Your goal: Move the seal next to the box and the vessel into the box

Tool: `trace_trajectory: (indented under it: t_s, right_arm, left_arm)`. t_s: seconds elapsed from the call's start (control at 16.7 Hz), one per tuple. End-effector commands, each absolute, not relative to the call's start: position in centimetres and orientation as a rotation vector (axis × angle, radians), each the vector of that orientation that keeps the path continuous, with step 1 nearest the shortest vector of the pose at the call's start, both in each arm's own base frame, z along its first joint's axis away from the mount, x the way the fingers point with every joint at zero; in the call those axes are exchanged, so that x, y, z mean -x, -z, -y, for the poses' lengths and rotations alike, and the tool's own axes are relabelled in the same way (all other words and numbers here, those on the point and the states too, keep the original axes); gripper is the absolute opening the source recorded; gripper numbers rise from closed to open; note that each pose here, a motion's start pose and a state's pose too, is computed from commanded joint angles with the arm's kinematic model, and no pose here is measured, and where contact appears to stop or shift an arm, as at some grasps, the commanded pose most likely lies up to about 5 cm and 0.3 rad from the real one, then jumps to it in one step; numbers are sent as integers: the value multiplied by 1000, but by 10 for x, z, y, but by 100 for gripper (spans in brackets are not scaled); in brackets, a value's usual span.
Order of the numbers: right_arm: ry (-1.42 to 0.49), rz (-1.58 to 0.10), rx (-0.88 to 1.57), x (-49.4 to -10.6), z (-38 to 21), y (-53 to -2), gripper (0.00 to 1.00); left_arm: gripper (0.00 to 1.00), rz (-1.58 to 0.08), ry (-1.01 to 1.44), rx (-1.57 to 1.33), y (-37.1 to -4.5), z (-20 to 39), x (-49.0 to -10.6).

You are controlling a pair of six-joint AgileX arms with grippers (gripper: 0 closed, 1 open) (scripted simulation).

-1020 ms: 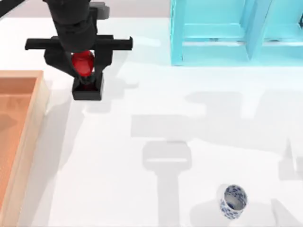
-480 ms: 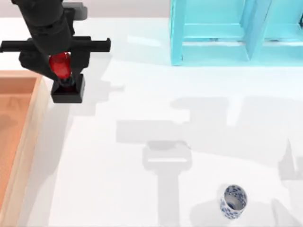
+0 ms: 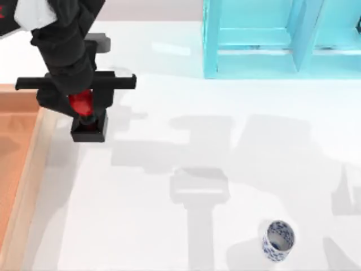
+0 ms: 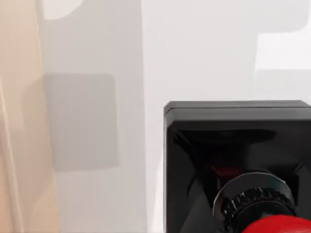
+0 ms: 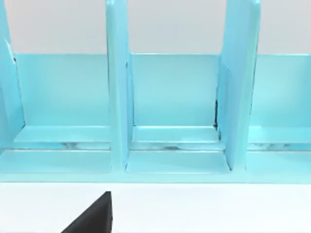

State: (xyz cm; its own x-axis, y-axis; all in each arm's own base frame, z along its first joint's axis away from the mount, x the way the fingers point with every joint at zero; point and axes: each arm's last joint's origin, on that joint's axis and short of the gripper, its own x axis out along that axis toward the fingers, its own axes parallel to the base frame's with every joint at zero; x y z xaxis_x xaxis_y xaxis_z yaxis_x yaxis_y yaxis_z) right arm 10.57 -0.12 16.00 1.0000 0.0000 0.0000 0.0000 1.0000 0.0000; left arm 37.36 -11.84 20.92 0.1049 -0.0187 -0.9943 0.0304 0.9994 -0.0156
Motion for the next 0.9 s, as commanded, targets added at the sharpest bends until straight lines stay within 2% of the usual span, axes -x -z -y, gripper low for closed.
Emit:
trace_trajectory:
  t_s: [0.24, 0.9]
  right_arm:
    - [0, 0, 0, -106, 1, -160, 100]
    - [0, 0, 0, -106, 1, -160, 100]
  left_arm:
    - [0, -1471, 33, -10, -205, 118, -374]
    - [83, -1471, 33, -10, -205, 118, -374]
